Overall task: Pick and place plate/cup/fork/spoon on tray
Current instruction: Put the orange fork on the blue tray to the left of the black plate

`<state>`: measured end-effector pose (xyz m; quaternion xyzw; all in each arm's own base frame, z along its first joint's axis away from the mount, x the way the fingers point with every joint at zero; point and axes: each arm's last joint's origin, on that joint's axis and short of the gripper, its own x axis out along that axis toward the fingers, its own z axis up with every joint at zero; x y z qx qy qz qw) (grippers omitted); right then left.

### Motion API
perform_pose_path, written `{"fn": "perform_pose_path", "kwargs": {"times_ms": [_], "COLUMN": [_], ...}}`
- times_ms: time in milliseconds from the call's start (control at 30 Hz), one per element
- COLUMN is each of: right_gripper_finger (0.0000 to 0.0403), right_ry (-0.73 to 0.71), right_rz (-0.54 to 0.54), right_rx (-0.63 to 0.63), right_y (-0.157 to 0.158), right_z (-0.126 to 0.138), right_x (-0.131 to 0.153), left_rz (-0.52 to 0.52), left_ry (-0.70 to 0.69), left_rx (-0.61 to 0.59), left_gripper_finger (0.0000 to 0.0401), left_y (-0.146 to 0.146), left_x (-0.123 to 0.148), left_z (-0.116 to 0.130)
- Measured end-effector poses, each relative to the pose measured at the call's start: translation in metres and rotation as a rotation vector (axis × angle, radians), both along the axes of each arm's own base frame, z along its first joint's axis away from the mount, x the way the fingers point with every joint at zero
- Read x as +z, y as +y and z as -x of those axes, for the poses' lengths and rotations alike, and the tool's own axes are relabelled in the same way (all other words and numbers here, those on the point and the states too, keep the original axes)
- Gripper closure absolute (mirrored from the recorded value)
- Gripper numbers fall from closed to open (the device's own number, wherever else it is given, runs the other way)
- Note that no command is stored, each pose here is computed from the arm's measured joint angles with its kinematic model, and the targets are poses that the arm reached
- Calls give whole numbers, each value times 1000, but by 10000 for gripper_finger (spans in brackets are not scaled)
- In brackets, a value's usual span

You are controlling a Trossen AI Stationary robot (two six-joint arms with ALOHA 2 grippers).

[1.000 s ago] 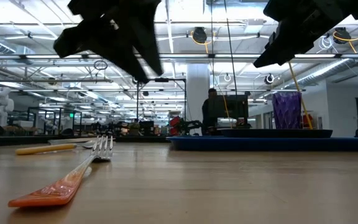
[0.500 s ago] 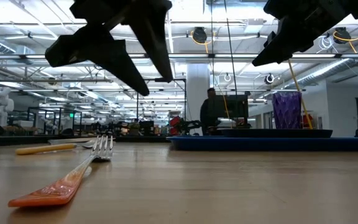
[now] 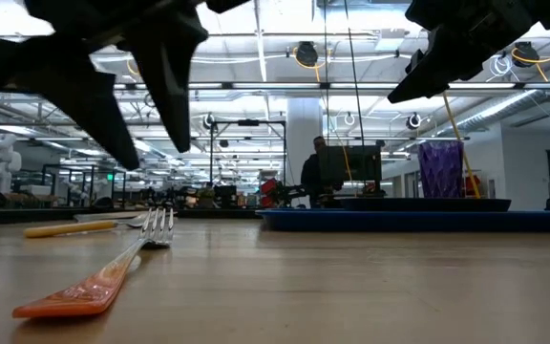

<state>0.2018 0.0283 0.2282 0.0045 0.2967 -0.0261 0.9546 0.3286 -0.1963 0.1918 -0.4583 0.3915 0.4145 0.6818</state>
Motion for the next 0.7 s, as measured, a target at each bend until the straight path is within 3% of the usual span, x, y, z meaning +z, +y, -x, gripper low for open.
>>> {"fn": "perform_pose_path", "kwargs": {"times_ms": [167,700], "right_gripper_finger": [319,319], "right_ry": [19,73], "right_rz": [-27,-50], "right_rx": [-17,-45], "right_y": [0,-1], "right_z": [1,4], "right_x": [-2,-6], "left_rz": [48,41], "left_ry": [50,125], "left_rx": [37,43], "left_gripper_finger": [217,217], "left_y": [-7,-3], "left_x": [-14,-48], "left_z": [1,-11]}}
